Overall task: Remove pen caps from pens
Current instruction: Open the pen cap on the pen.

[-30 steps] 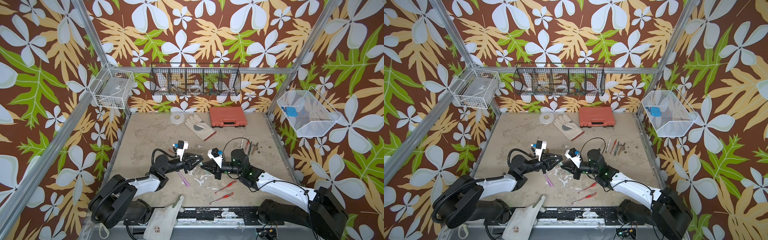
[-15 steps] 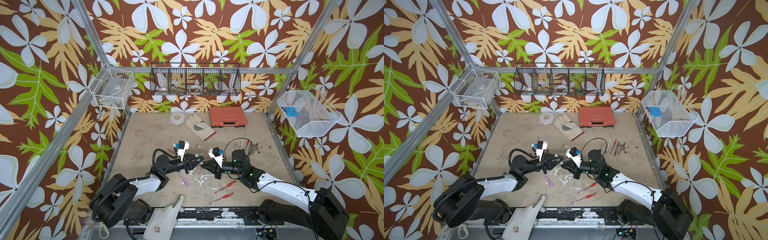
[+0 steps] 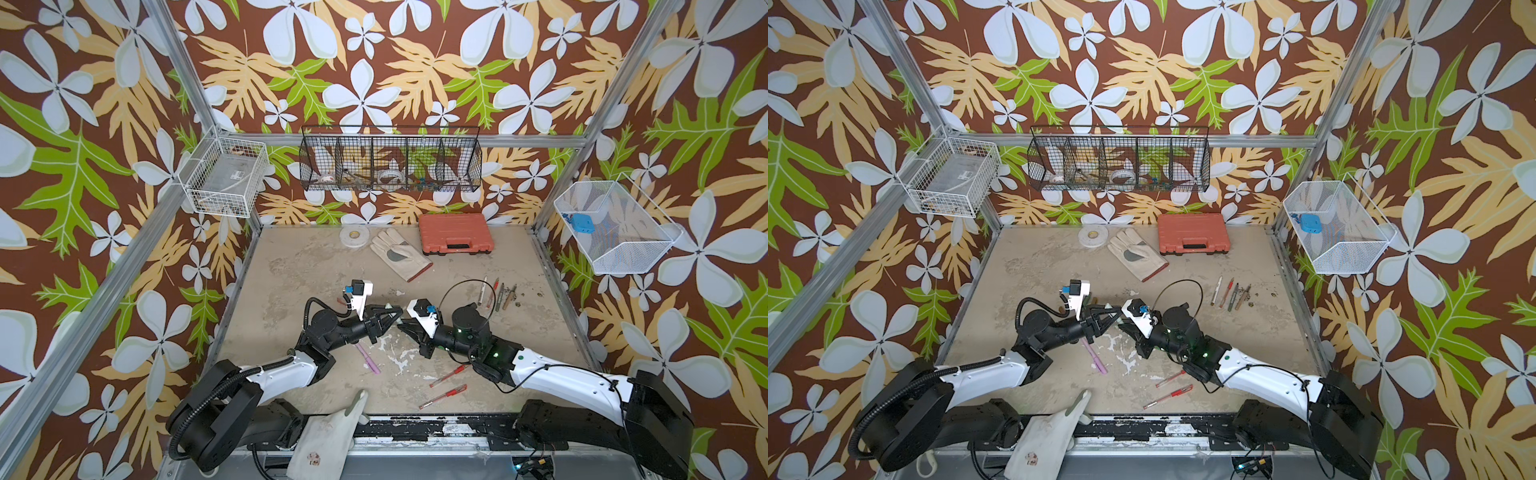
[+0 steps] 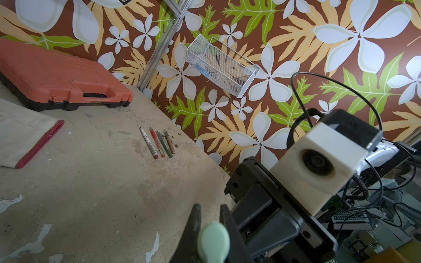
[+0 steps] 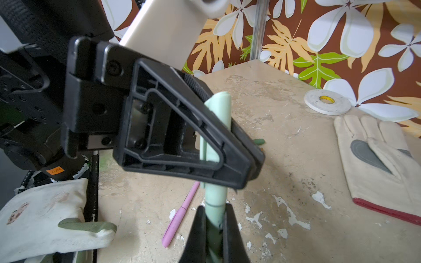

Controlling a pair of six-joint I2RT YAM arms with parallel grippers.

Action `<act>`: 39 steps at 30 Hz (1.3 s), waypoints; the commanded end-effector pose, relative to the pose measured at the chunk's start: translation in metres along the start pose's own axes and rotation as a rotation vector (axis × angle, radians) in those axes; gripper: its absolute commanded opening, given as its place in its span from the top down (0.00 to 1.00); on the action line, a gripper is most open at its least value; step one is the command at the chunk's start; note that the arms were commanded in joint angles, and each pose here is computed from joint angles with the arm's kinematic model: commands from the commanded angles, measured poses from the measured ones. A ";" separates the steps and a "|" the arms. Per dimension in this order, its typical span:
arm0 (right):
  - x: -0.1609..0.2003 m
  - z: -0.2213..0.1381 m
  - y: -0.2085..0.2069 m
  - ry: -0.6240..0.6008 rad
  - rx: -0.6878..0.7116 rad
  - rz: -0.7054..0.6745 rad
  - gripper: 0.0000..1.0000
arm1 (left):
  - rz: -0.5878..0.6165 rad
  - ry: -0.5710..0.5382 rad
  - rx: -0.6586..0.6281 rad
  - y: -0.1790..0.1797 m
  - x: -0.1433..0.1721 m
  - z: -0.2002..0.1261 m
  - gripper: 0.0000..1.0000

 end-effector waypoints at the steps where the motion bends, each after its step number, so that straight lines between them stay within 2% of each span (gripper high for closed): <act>1: 0.007 0.000 0.003 0.027 -0.032 -0.020 1.00 | 0.012 -0.069 0.005 -0.006 -0.010 -0.002 1.00; 11: 0.014 -0.004 -0.002 -0.065 -0.423 0.144 1.00 | 0.022 -0.124 0.063 -0.006 -0.022 -0.022 1.00; 17: 0.021 -0.001 -0.008 -0.032 -0.445 0.179 1.00 | 0.042 -0.139 0.078 -0.009 -0.025 -0.027 1.00; 25: 0.026 -0.003 -0.020 0.021 -0.260 0.138 1.00 | 0.019 -0.163 0.020 -0.001 -0.026 -0.029 1.00; 28: 0.028 -0.008 -0.031 0.053 -0.077 0.119 1.00 | 0.006 -0.186 -0.132 0.014 -0.028 -0.029 1.00; 33: 0.031 -0.022 -0.050 0.083 0.209 0.128 1.00 | -0.017 -0.177 -0.467 0.046 -0.033 -0.026 1.00; 39: 0.039 -0.026 -0.066 0.171 0.421 0.169 1.00 | -0.088 -0.065 -0.659 0.082 -0.025 -0.012 1.00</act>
Point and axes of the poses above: each gripper's point midway between its finger pads, its own z axis out along the fingers, its own y axis along the line the jaws close on, x = y × z, the point moved 9 cm from there along -z, back along the fingers, and after that the axes turned 9 degrees about -z, right-handed, at the moved point
